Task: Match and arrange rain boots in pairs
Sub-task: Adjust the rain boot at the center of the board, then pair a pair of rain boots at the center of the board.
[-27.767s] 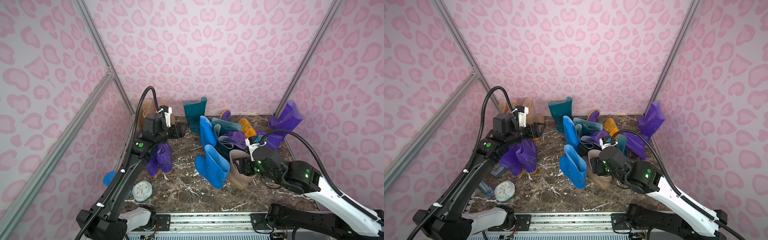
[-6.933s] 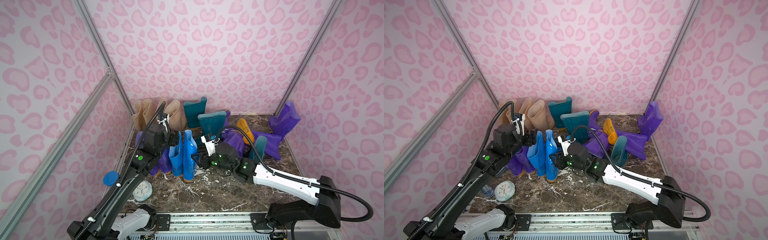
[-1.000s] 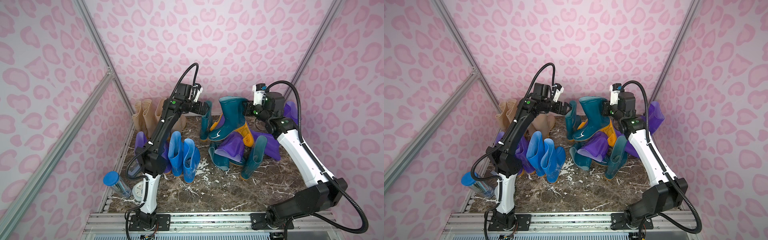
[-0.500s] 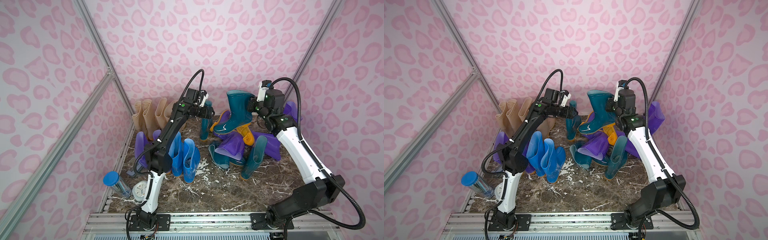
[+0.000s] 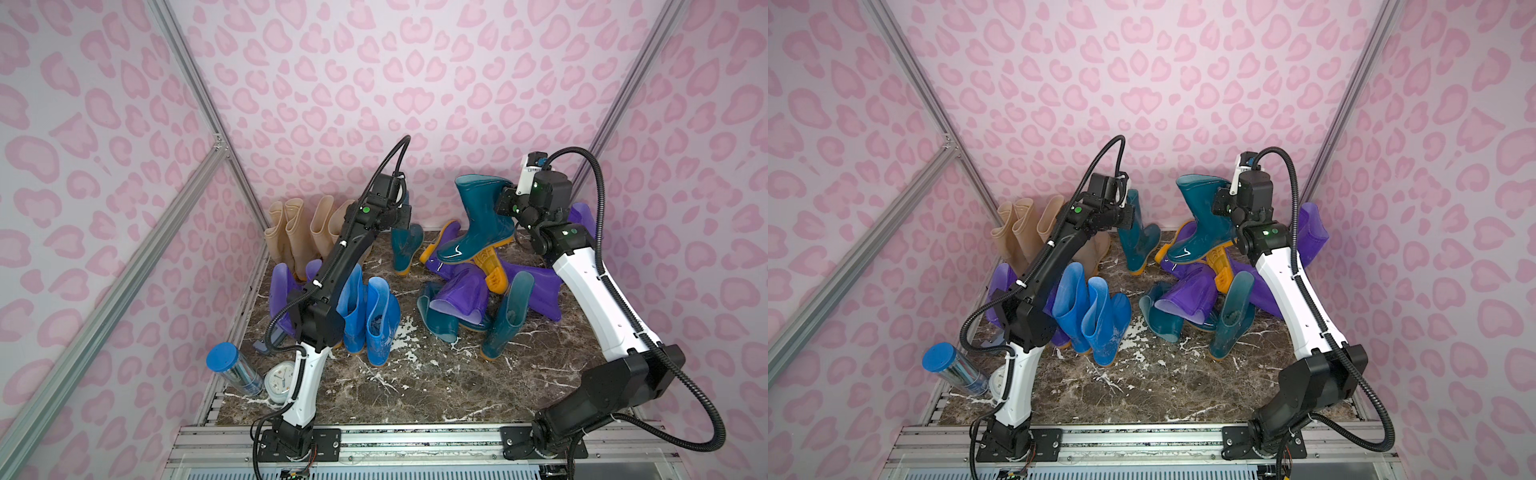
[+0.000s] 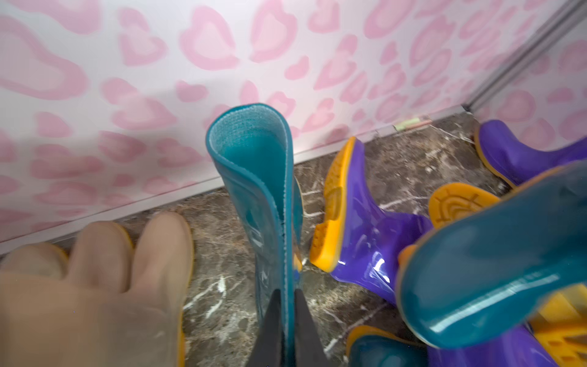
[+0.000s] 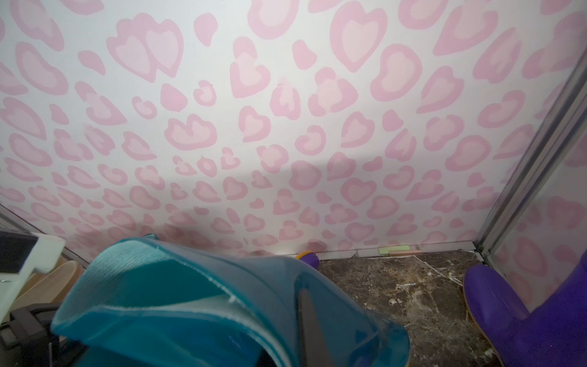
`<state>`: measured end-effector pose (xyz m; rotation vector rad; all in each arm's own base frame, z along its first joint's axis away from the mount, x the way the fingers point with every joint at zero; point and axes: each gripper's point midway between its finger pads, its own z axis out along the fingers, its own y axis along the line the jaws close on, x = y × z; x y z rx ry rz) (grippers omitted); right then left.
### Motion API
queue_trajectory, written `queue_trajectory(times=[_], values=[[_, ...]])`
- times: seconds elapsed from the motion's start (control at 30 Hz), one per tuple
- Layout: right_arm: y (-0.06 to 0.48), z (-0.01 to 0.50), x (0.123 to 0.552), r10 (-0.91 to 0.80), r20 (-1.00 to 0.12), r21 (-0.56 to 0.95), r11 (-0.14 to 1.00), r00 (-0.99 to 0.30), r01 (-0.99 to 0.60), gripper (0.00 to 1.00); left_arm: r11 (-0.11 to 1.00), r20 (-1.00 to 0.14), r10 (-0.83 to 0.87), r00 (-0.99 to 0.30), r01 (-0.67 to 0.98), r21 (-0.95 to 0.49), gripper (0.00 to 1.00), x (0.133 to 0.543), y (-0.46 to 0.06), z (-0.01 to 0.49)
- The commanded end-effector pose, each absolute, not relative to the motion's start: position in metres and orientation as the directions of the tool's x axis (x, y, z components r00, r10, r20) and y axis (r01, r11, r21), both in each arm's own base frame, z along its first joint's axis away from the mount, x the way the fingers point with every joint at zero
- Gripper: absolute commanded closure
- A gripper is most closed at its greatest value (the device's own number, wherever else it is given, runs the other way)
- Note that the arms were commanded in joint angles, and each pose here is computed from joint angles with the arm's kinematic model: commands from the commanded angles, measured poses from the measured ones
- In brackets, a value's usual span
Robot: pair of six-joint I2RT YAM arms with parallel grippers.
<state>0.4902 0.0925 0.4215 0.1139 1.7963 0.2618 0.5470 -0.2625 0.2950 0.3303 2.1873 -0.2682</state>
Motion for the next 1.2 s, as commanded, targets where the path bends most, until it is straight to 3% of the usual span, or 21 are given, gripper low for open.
queue_trajectory(times=[0.0, 0.53, 0.57, 0.63, 0.77, 1.0, 1.17], values=[[0.104, 0.455, 0.5, 0.29, -0.948, 0.306, 0.944, -0.13, -0.125, 1.0, 0.964, -0.86, 0.062, -0.507, 0.253, -0.08, 0.98, 0.562, -0.243, 0.324], [0.16, 0.428, 0.585, 0.398, -0.899, 0.416, 0.907, -0.18, -0.072, 1.0, 0.976, -0.779, 0.021, -0.626, 0.183, -0.12, 0.98, 0.548, -0.208, 0.294], [0.163, 0.428, 0.587, 0.399, -0.899, 0.416, 0.907, -0.182, -0.07, 1.0, 0.975, -0.772, 0.018, -0.635, 0.182, -0.128, 0.93, 0.546, -0.207, 0.294], [0.163, 0.426, 0.59, 0.387, -0.905, 0.4, 0.916, -0.175, -0.044, 1.0, 0.969, -0.764, 0.011, -0.646, 0.195, -0.151, 0.59, 0.539, -0.209, 0.297], [0.156, 0.403, 0.589, 0.348, -0.909, 0.355, 0.935, -0.231, 0.012, 1.0, 0.948, -0.762, -0.003, -0.647, 0.242, -0.209, 0.37, 0.523, -0.219, 0.314], [0.193, 0.35, 0.553, 0.261, -0.873, 0.338, 0.933, -0.412, -0.125, 1.0, 0.923, -0.777, 0.007, -0.63, 0.304, -0.238, 0.31, 0.496, -0.227, 0.337], [0.248, 0.339, 0.534, 0.171, -0.864, 0.384, 0.833, -0.474, -0.398, 1.0, 0.911, -0.784, 0.009, -0.62, 0.328, -0.25, 0.31, 0.486, -0.23, 0.34]])
